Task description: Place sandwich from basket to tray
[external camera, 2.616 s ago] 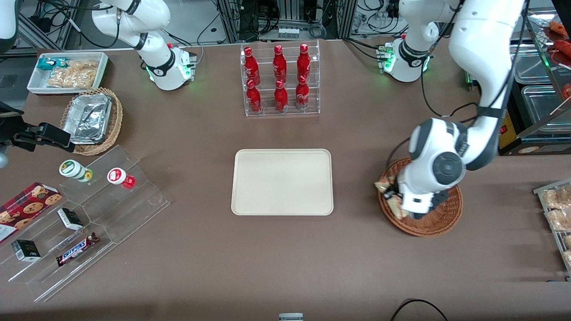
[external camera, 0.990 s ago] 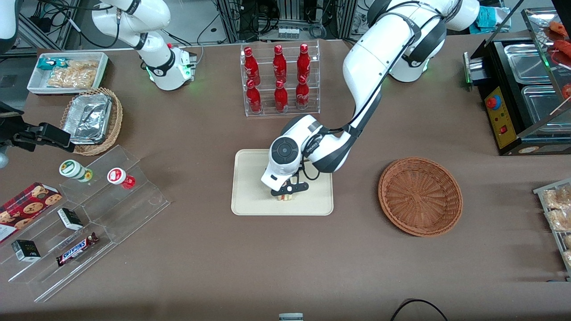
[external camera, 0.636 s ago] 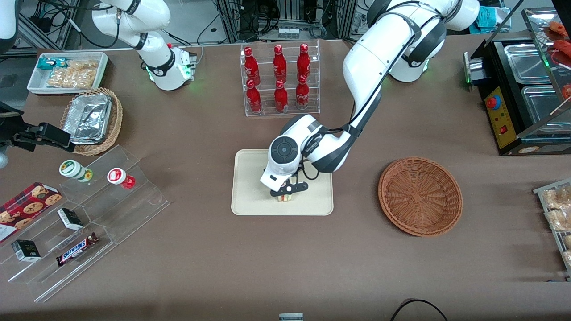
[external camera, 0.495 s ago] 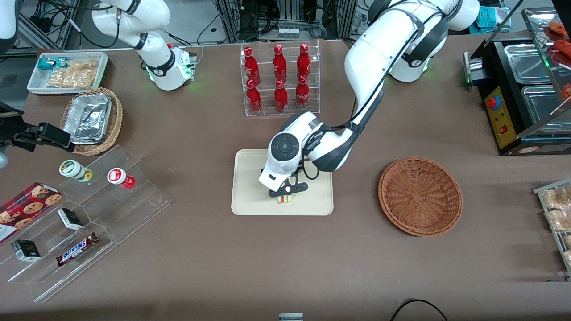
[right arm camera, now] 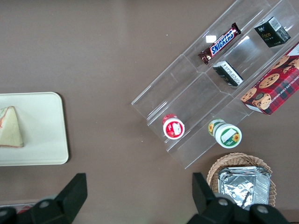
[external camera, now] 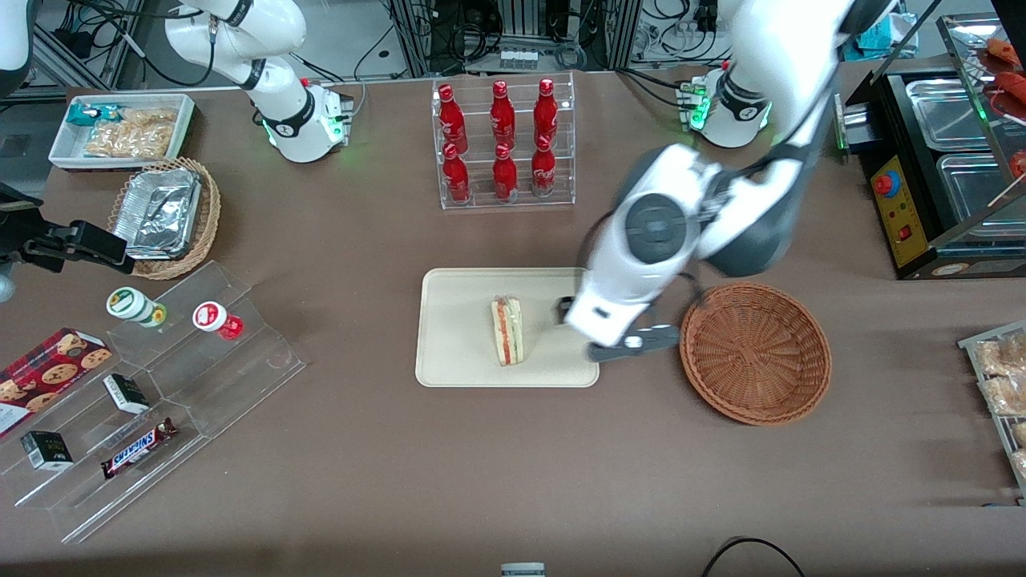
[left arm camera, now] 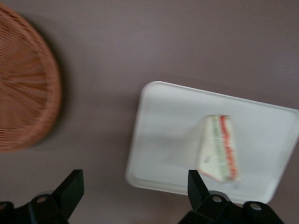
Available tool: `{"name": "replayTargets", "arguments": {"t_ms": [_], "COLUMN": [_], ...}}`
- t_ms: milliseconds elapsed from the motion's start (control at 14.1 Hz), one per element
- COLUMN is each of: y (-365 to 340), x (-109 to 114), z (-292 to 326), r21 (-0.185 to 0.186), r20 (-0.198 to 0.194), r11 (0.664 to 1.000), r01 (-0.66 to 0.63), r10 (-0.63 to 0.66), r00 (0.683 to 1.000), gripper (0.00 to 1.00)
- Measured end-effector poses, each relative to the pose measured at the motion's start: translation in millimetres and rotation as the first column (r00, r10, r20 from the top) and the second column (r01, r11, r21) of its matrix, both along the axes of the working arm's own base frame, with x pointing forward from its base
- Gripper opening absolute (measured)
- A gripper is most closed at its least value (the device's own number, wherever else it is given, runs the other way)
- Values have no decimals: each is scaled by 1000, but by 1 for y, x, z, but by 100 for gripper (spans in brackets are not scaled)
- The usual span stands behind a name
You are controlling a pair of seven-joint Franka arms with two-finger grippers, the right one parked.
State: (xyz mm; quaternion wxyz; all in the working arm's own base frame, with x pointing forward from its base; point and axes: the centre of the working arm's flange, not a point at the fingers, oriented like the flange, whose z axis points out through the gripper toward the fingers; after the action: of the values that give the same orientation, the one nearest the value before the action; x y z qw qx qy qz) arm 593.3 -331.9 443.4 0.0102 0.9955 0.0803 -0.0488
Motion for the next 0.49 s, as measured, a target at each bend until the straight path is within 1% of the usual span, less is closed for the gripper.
{"name": "replayTargets", "arguments": {"t_ms": [212,354,424,495], "y": [100,152,173,191], "x": [-15,-29,-34,-38], "z": [15,32,44,57], "r21": [33,50,54,54], "r20": [-32,-70,-79,-75], "r11": [998,997,997,997], "r01": [51,57,58,53], "r10": [-50,-54,-53,-49], "r00": [998,996,995,996], "gripper": [99,100,100,100]}}
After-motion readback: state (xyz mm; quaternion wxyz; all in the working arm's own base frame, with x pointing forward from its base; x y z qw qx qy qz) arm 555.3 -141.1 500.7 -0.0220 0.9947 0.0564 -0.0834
